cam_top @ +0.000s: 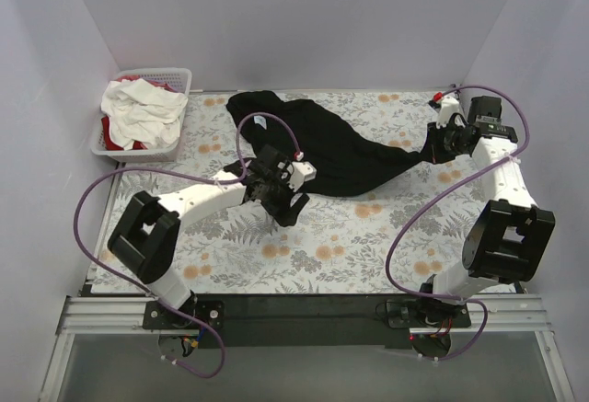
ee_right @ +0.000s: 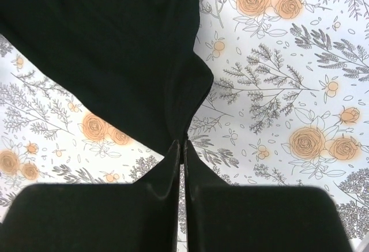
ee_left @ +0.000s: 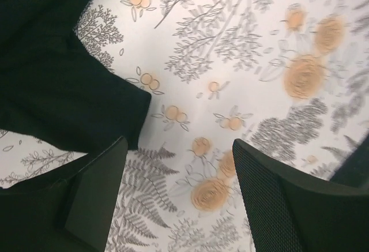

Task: Fold and stack the t-shirts
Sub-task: Flatten the tshirt out

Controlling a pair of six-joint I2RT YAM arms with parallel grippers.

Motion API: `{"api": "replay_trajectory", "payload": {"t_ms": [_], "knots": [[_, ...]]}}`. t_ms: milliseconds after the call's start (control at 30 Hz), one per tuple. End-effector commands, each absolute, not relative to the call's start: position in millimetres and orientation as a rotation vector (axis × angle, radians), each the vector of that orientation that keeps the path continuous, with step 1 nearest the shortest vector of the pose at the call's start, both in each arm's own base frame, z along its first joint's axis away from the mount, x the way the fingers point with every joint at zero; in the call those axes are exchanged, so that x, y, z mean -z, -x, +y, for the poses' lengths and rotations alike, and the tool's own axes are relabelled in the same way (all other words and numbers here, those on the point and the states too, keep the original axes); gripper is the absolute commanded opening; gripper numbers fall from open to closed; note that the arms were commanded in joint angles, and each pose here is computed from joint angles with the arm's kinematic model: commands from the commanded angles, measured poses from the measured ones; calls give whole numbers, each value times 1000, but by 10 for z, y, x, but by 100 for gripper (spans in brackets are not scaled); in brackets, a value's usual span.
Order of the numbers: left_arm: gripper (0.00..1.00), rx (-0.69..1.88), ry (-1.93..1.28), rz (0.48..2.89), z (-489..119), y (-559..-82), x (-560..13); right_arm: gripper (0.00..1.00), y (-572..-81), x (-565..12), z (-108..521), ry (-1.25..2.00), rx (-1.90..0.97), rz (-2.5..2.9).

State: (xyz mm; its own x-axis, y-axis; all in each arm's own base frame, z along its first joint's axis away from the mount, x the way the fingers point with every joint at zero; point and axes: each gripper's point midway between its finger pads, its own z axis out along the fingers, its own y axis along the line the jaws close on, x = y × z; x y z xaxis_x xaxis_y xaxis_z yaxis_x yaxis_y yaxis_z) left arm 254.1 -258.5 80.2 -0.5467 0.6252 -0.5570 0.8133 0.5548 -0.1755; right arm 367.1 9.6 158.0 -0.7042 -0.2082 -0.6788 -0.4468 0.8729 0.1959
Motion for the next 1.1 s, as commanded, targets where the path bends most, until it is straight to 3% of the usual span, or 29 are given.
{"api": "replay_trajectory", "payload": {"t_ms": [0, 167, 233, 267, 333, 400, 533, 767, 867, 1067], "knots": [[73, 361, -1136, 2322, -2551, -2869, -642, 1, -3710, -1838, 156, 451, -491, 2302], [69, 122, -1160, 2274, -2514, -3099, -407, 1, -3706, -1906, 186, 450, -507, 2284], [58, 34, -1121, 2254, -2444, -3219, -418, 1, -3712, -1953, 190, 452, -506, 2274], [48, 17, -1102, 2236, -2423, -3254, -490, 1, -3707, -1979, 195, 456, -506, 2268], [19, 34, -1043, 2239, -2317, -3278, -588, 1, -3685, -2039, 215, 474, -510, 2252], [0, 84, -962, 2224, -2185, -3241, -864, 1, -3620, -2135, 276, 501, -532, 2216], [0, 264, -825, 2200, -1760, -3222, -1395, 1, -3333, -2286, 449, 551, -597, 2160], [2, 366, -1110, 1993, -1637, -2843, -2059, 1, -2886, -2482, 607, 559, -615, 2081], [12, 494, -1182, 2010, -1911, -2961, -2040, 1, -2999, -2376, 479, 499, -551, 2133], [26, 652, -1445, 2142, -2454, -2991, -1341, 1, -3225, -2003, 266, 447, -481, 2273]]}}
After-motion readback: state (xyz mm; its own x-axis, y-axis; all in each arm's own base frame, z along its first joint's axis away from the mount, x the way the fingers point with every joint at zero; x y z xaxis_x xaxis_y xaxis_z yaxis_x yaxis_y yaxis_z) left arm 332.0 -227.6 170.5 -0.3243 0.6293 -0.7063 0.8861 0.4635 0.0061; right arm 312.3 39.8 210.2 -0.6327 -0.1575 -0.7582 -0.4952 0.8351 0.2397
